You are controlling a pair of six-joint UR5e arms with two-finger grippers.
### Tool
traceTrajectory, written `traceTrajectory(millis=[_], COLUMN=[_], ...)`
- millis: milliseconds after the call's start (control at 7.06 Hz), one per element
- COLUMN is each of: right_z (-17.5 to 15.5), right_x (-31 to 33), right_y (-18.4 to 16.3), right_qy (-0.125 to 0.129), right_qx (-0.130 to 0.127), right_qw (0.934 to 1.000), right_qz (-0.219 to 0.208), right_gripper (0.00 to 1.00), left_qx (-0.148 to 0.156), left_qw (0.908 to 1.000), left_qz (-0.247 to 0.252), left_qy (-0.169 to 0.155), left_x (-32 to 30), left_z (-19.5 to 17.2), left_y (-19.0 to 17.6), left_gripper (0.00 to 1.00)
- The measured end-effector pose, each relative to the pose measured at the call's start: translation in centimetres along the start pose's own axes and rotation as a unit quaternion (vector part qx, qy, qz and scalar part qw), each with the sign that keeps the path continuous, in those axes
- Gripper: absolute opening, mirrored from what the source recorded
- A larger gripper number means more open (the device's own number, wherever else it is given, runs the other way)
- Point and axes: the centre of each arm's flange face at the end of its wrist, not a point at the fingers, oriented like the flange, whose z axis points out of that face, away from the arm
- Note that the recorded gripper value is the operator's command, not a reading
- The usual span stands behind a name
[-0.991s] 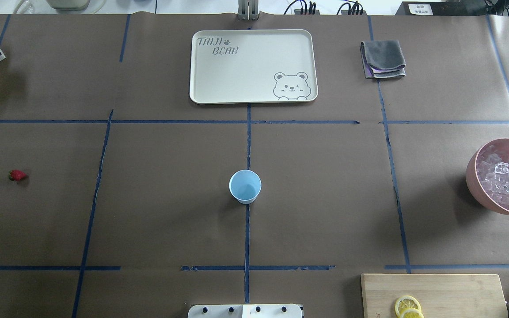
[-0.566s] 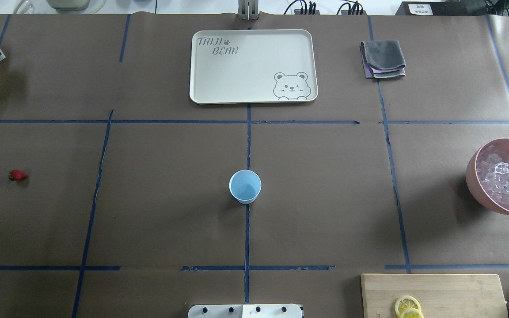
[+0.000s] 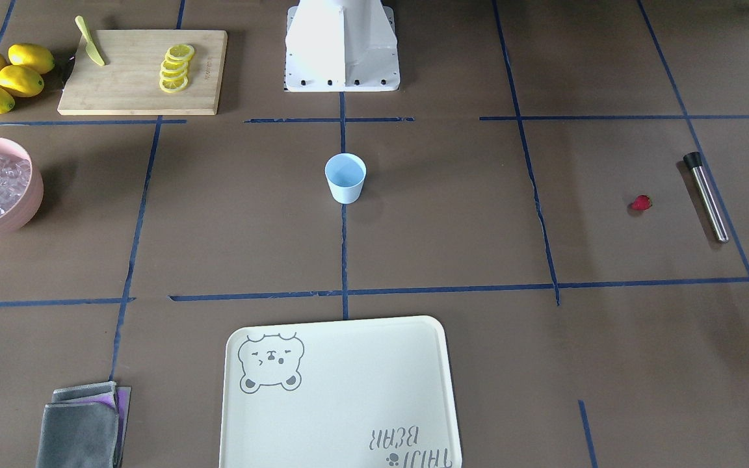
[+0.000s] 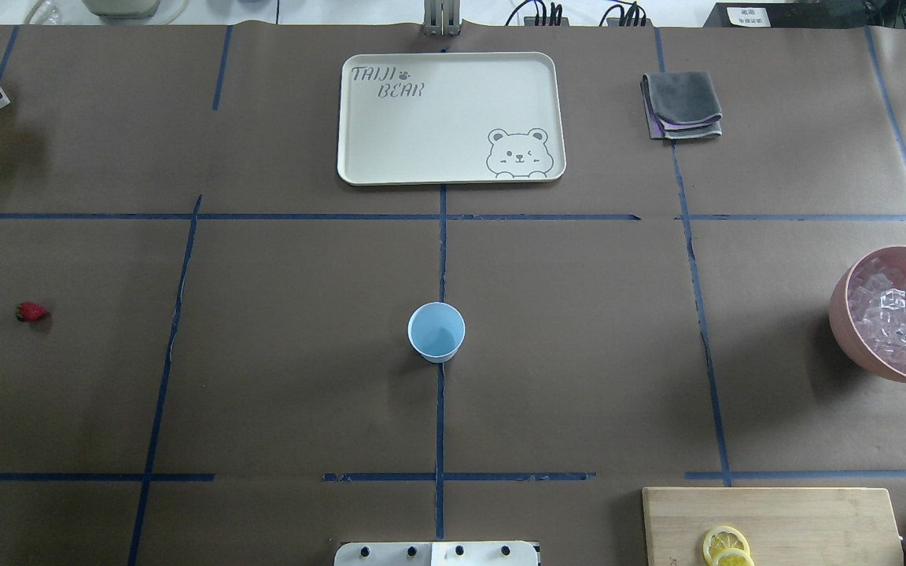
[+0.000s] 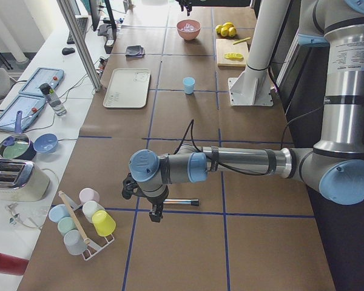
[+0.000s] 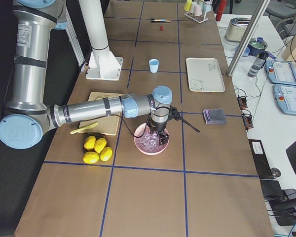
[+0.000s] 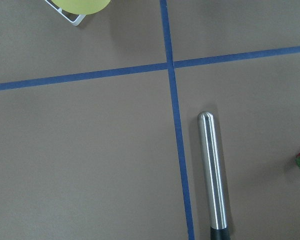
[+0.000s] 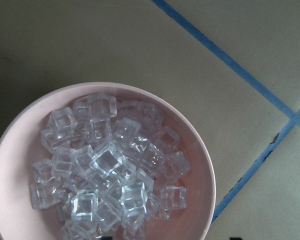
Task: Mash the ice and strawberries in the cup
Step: 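Lower the right gripper into the bowl and grasp an ice cube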
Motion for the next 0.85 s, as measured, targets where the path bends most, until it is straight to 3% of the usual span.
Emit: traceTrajectory(millis=[425,849], right_z=[2.7,4.4], right_x=[-0.2,0.9], right_y=[-0.6,-1.6], right_qy=[-0.009,-0.010], right_qx=[-0.019,-0.006], right_qw=[0.9997,0.9997], right_qz=[-0.015,-0.023], right_gripper=[0.69,0.69], left_qx=[0.005,0.008], left_qw=[1.0000,0.9999], left_qz=[0.004,0.006], left_qy=[-0.001,-0.002], left_x=[-0.1,0.1], left_z=[0.1,-0.1], left_y=[-0.1,-0.2], left_gripper=[1.00,1.00])
